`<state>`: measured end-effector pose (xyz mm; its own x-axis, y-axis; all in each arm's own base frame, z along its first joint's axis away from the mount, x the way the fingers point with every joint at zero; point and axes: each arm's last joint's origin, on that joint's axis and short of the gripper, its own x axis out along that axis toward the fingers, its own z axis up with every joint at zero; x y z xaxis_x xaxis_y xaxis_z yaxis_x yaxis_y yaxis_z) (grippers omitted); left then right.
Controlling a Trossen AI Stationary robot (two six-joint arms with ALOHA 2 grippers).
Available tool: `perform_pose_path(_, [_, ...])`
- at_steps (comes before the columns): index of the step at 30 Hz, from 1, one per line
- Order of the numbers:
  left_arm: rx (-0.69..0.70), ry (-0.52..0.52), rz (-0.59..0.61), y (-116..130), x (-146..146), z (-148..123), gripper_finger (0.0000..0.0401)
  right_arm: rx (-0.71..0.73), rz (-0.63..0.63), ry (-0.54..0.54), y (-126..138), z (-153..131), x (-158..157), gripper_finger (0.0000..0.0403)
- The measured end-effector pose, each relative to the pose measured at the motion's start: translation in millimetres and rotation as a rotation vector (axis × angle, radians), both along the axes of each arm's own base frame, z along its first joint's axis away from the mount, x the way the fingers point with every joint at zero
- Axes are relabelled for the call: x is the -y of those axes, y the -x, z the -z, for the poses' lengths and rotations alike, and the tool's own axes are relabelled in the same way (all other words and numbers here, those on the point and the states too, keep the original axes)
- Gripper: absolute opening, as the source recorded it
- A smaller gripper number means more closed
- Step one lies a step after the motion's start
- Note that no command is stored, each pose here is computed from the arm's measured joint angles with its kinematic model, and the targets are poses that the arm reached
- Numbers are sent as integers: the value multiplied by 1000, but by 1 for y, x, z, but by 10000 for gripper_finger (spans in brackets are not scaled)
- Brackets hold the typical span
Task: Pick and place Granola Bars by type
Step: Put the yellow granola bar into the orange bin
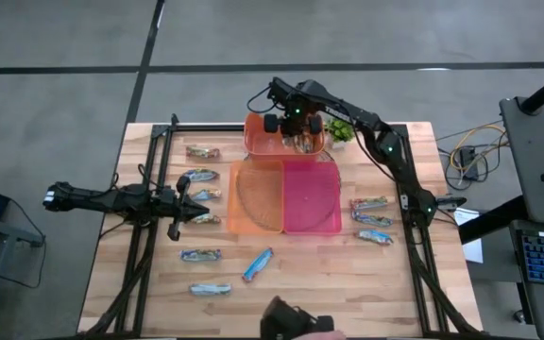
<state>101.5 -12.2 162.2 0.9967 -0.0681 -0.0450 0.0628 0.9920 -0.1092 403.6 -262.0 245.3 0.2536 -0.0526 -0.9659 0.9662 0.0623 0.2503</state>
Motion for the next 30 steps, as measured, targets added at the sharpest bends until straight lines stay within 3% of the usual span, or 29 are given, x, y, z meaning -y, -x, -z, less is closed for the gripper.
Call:
perform_pose_path(9, [0, 0, -1, 0, 0, 0, 0, -82, -3, 5, -7, 34, 7, 11])
perform_pose_path(17, [0, 0, 0, 0, 0, 0, 0, -132, -31, 45, -8, 44, 9, 11])
perform_pose_path(30, [1, 0, 0, 0, 0, 0, 0, -161, -108, 0, -11, 65, 10, 18])
